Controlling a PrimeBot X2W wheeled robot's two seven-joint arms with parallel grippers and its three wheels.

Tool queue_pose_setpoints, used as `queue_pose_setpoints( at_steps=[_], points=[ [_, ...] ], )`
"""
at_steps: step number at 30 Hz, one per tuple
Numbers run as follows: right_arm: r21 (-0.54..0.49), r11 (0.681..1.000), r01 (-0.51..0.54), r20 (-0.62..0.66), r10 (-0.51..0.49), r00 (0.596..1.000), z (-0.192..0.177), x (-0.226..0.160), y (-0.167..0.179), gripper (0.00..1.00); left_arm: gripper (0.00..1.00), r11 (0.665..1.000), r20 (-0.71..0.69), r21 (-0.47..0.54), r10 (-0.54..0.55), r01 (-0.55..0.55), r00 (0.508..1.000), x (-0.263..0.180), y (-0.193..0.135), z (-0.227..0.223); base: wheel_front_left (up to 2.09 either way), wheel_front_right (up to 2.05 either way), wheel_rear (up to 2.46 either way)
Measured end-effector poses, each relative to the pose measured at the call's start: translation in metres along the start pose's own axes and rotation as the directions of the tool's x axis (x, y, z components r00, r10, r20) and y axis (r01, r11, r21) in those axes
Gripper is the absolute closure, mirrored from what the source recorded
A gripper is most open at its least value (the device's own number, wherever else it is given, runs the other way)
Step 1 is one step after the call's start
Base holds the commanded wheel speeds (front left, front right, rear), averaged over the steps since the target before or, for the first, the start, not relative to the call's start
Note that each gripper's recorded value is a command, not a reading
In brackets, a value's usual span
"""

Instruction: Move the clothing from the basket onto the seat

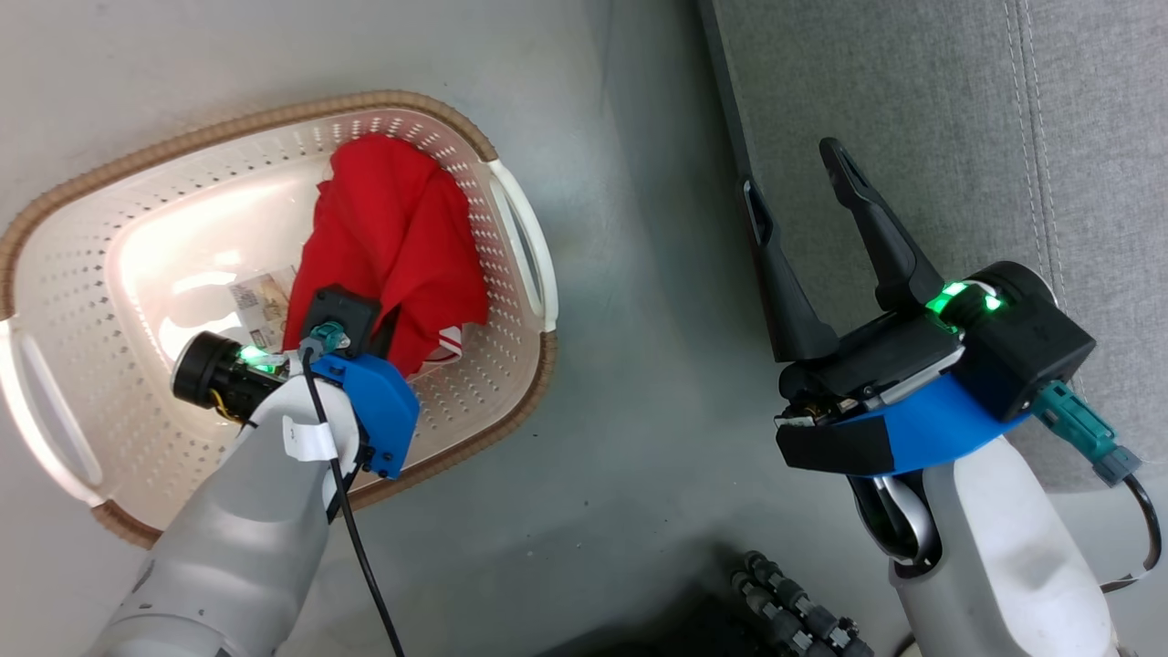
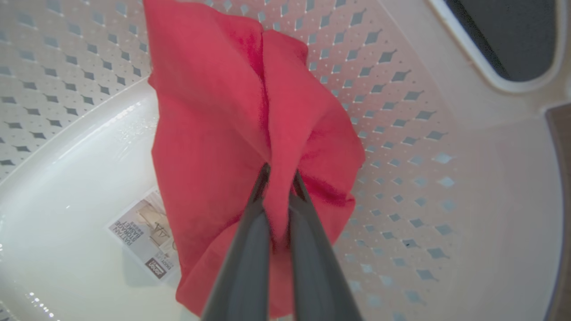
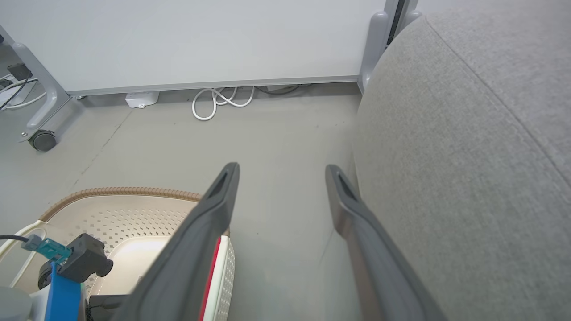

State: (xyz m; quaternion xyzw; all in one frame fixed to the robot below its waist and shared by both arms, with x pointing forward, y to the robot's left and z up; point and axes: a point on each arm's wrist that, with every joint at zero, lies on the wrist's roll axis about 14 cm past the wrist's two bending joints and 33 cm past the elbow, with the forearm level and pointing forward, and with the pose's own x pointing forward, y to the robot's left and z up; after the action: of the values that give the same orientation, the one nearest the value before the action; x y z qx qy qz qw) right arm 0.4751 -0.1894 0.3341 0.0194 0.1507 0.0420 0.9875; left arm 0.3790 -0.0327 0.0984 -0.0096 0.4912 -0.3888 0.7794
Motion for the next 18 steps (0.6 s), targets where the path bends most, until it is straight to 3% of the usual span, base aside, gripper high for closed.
queue_pose_setpoints(
  at_steps=[18],
  points=[
    [-0.05, 0.998, -0.026, 0.06, 0.029, 0.998, 0.047, -0.01, 0.013, 0.0, 1.0, 0.999, 0.177, 0.002, 0.047, -0.048, 0.983, -0.057, -0.02, 0.07, 0.0, 0.0, 0.0]
  ],
)
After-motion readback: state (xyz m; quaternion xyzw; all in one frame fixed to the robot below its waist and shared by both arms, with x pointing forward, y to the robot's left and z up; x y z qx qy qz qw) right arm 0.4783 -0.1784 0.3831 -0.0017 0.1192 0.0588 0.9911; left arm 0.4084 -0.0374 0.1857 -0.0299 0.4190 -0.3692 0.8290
